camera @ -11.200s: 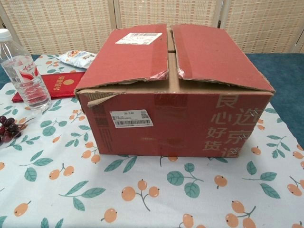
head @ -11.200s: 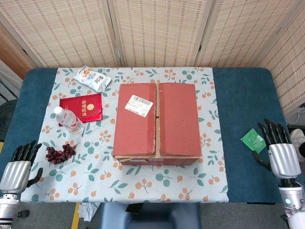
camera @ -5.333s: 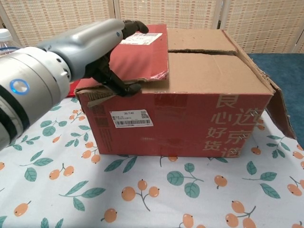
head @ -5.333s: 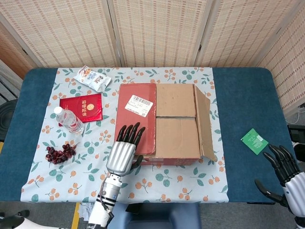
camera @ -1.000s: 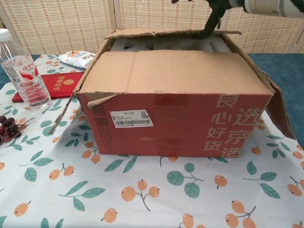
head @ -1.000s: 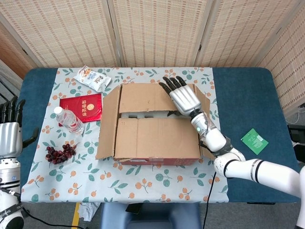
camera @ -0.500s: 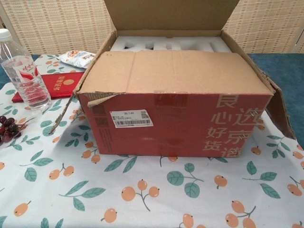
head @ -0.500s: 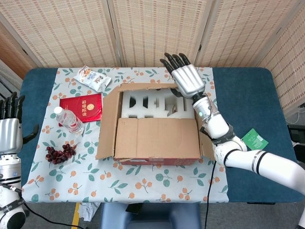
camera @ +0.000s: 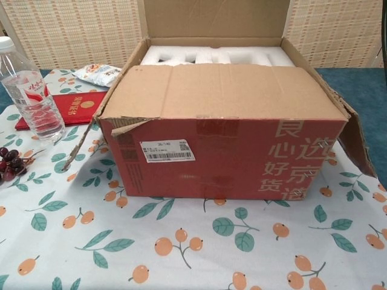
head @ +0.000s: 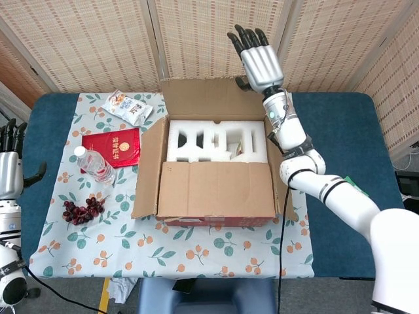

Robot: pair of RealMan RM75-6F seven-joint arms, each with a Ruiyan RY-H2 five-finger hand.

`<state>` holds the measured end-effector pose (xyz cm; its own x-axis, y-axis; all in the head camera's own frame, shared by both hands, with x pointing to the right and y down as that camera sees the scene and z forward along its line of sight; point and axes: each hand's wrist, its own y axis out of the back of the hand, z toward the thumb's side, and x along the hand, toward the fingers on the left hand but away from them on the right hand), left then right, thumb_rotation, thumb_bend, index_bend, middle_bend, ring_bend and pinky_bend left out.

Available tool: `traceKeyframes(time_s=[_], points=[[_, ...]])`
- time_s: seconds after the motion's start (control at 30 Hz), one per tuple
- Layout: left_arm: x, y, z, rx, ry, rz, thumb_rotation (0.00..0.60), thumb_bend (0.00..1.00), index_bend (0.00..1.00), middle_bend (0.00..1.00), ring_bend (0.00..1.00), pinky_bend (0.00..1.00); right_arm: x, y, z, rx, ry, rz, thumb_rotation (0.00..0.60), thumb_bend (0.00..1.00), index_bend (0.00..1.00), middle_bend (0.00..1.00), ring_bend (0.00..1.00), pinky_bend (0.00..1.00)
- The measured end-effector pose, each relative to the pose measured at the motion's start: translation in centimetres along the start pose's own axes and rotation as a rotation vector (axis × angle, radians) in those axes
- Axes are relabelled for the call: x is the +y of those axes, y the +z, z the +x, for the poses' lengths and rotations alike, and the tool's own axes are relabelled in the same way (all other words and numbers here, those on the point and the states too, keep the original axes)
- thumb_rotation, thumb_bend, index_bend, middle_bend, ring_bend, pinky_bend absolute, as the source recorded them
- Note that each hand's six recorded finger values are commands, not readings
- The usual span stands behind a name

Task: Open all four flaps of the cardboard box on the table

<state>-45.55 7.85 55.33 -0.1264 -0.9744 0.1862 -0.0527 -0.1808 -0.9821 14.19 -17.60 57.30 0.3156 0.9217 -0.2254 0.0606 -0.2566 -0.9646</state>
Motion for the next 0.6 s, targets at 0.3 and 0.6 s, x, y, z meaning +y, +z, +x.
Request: traceKeyframes(time_s=[0.3, 0.6], points=[[0.2, -1.9, 0.8, 0.037, -0.003, -0.004, 0.6, 0.38, 0.0, 0.0, 0.0, 0.0, -2.4, -1.2, -1.8, -0.031, 0.054, -0.108, 0.6, 0.37, 0.0, 0.0, 0.0, 0.0], [0.5, -1.0, -0.3, 0.02, -0.011, -0.01, 0.6, 0.38, 0.0, 0.0, 0.0, 0.0, -3.6, 0.5, 0.6, 0.101, 0.169, -0.297, 0.6, 0.37, 0.0, 0.0, 0.0, 0.0]])
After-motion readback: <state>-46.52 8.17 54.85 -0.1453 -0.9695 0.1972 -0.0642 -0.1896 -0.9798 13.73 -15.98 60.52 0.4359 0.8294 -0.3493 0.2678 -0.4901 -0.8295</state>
